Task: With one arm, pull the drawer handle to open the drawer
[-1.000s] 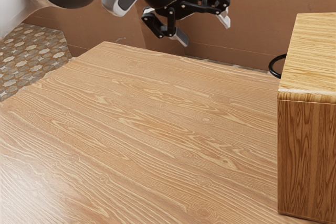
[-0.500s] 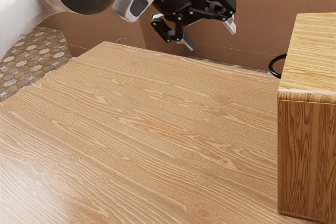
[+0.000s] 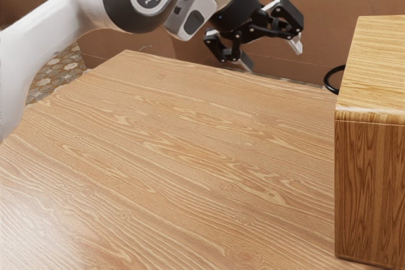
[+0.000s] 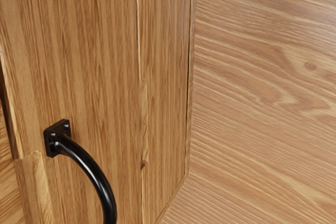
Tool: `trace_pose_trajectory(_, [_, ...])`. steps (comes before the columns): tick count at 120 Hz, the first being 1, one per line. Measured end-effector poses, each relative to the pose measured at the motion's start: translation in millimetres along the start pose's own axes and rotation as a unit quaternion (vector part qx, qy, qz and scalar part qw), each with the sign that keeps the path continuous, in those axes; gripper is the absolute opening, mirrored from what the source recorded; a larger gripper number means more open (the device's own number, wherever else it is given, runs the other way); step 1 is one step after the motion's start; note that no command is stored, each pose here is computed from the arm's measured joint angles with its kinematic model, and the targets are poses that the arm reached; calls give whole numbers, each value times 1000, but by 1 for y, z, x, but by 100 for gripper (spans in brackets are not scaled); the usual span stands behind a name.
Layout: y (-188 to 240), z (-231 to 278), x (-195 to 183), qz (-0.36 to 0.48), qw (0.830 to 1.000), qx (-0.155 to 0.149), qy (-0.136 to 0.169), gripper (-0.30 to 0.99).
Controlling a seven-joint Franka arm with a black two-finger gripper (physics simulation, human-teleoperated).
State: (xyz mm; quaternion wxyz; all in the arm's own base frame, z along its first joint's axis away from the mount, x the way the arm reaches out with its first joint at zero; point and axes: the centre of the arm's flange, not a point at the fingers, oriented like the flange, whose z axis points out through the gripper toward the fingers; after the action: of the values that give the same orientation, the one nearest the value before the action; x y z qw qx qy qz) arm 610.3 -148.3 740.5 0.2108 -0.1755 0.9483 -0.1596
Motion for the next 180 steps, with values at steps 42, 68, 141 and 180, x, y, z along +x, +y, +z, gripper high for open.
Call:
trace_pose_trajectory(42, [6, 11, -8, -5, 1000, 1, -4, 69])
trace_pose_trajectory(68, [1, 23, -8, -2, 1000, 4, -2, 69])
trace_pose_trajectory(141, [4, 55, -13, -5, 1000, 1, 8, 69])
trace_pose_trajectory(180, [0, 73, -13, -1, 1000, 7, 13, 69])
